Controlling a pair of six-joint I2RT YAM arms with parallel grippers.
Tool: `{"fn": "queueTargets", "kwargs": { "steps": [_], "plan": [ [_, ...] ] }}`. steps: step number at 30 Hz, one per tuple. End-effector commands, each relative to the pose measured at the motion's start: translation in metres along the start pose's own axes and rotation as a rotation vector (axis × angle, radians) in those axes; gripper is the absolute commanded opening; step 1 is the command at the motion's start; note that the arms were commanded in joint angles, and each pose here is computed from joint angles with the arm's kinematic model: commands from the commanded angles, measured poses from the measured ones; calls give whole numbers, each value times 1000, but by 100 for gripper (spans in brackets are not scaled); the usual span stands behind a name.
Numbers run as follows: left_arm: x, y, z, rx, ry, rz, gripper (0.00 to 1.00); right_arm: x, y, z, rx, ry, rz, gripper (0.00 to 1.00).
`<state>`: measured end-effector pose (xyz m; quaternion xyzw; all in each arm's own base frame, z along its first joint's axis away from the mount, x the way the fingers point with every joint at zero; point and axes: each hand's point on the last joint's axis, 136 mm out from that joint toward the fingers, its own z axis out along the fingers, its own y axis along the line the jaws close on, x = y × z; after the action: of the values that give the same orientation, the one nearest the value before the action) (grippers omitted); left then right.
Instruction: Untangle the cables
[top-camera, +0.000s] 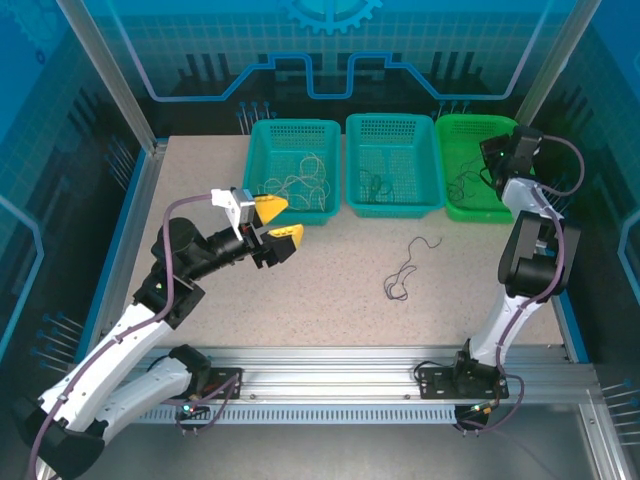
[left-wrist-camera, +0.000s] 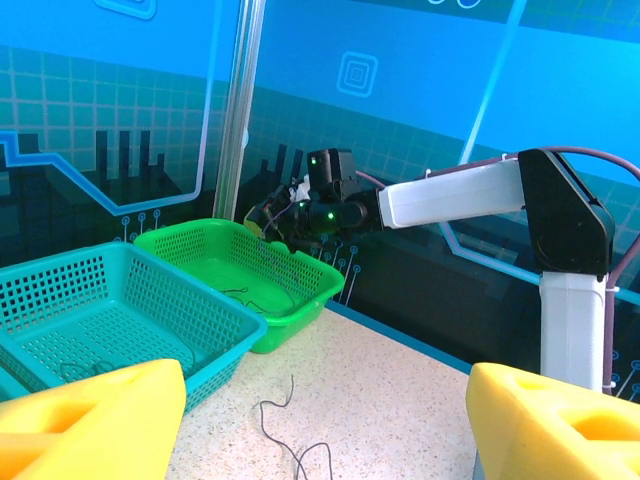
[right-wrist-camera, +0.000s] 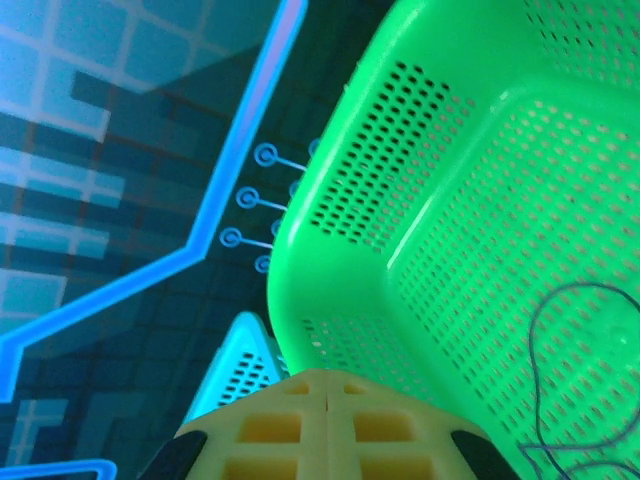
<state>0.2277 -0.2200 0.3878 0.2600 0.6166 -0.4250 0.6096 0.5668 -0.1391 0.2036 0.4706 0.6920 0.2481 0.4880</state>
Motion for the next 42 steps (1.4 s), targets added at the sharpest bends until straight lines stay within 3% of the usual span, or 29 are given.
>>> {"fn": "queueTargets", "kwargs": {
  "steps": [1,5,11,12,15,16,19,22,27,29,39,42],
  "plan": [
    [-11,-7,-1,19,-19,27,76,-24,-15,-1,119,-99,-17,0],
    [-12,-7,0,19,-14,28,76,-48,-14,-2,168,-212,-123,0],
    [-11,-3,7,20,-20,2,77,-31,-33,21,268,-100,-238,0],
    [-11,-3,8,23,-16,-2,77,-24,-40,25,293,-66,-243,6],
    [-10,-2,8,18,-11,-2,77,-3,-55,32,374,57,-259,36],
    [-10,-3,8,16,-7,-2,77,0,-58,31,405,86,-251,40],
    [-8,-1,8,4,3,-7,78,4,-72,18,538,146,-222,44],
    [-5,1,9,-2,14,-14,78,-6,-83,1,669,120,-215,46],
    [-2,2,9,0,16,-14,78,-12,-87,-12,752,118,-280,53],
    [-1,3,10,-3,19,-15,79,-9,-87,-13,764,156,-320,62],
    [7,7,18,3,39,-41,80,20,-109,-6,872,390,-633,62],
    [14,11,20,-11,67,-64,80,15,-116,-20,953,390,-712,63]
  ]
}}
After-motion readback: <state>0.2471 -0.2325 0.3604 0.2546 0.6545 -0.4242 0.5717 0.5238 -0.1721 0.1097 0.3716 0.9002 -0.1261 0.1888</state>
